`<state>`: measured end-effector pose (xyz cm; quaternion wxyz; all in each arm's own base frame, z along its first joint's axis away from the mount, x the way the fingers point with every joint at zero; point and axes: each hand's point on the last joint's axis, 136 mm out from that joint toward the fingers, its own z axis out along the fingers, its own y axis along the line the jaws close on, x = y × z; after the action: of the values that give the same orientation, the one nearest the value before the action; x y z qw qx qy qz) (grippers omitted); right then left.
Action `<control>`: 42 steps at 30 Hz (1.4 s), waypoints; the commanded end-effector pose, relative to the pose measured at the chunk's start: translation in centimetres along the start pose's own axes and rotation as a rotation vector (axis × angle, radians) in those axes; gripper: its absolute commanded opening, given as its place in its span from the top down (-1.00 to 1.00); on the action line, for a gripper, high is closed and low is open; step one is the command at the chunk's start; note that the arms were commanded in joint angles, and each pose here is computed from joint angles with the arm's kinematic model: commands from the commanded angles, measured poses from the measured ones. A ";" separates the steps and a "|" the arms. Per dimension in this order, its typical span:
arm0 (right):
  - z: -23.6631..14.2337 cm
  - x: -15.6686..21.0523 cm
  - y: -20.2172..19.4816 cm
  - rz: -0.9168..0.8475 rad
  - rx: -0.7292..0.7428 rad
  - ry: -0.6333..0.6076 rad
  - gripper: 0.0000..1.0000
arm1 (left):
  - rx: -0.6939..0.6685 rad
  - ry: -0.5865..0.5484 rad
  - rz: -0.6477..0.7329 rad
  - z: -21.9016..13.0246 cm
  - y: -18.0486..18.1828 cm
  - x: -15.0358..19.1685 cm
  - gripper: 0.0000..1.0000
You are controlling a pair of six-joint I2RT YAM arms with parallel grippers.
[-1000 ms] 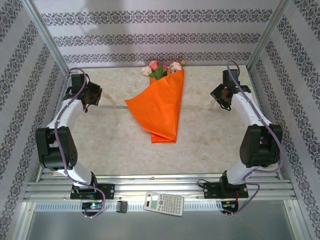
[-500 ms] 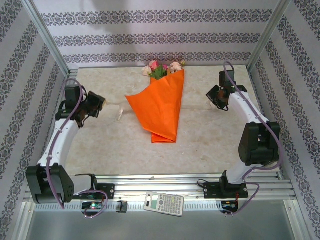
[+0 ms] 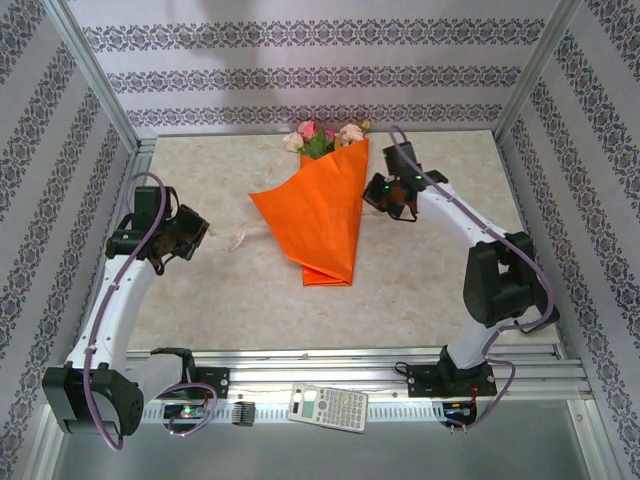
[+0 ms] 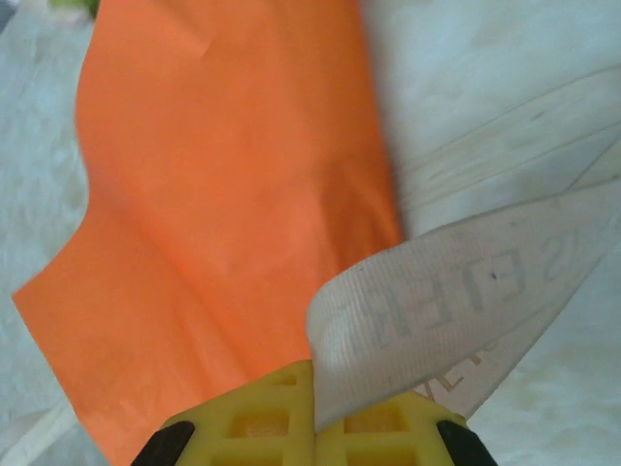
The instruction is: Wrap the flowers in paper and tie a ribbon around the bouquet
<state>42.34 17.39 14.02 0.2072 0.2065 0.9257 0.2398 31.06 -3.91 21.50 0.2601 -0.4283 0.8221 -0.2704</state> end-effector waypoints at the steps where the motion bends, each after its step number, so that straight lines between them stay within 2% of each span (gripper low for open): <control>1: 1.3 0.5 1.1 -0.010 -0.016 0.024 1.00 | 0.095 -0.072 0.171 -0.6 -5.3 -0.2 1.00; 7: 3.2 2.4 0.3 0.023 -0.003 0.124 1.00 | 0.329 -0.097 0.452 2.7 -17.8 4.1 1.00; 10: 3.8 3.2 -0.3 0.041 0.004 0.153 1.00 | 0.466 -0.031 0.586 6.1 -23.5 8.4 1.00; 14: 3.1 3.3 -1.2 0.053 0.028 0.131 1.00 | 0.470 0.141 0.686 13.6 -25.6 14.3 1.00; 19: 1.4 3.8 -3.0 0.055 0.070 0.103 1.00 | 0.438 0.338 0.719 21.9 -24.2 20.1 0.97; 21: 0.9 4.0 -3.9 0.064 0.087 0.091 1.00 | 0.416 0.380 0.696 24.0 -23.2 21.2 0.79; 22: 0.7 4.3 -4.4 0.066 0.092 0.091 1.00 | 0.399 0.397 0.692 24.8 -22.8 21.6 0.51; 23: 0.5 4.5 -4.7 0.068 0.097 0.096 1.00 | 0.389 0.411 0.696 25.2 -22.7 21.9 0.28; 25: 0.3 5.0 -5.5 0.066 0.110 0.102 1.00 | 0.364 0.444 0.733 24.9 -23.1 22.7 -0.02; 27: 0.1 5.1 -6.1 0.069 0.122 0.099 1.00 | 0.321 0.460 0.770 23.6 -23.6 22.8 -0.17; 29: 0.0 5.0 -6.4 0.075 0.124 0.095 1.00 | 0.295 0.435 0.768 21.9 -24.3 22.0 -0.41; 32: -0.3 4.6 -6.7 0.074 0.131 0.082 1.00 | 0.293 0.403 0.740 18.6 -25.2 20.7 -0.45; 35: -0.6 4.4 -7.1 0.073 0.137 0.075 1.00 | 0.235 0.372 0.664 16.5 -24.2 18.6 -0.40; 39: -0.8 4.3 -7.6 0.081 0.140 0.067 1.00 | 0.120 0.369 0.489 17.0 -20.2 15.1 -0.31; 42: -1.0 4.1 -7.8 0.084 0.138 0.062 1.00 | 0.178 0.375 0.445 17.4 -20.1 14.4 -0.30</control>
<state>36.71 13.79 9.34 0.1455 0.2539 0.9343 0.2037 46.22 -31.45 23.70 0.2334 -0.1006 0.8961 -0.3639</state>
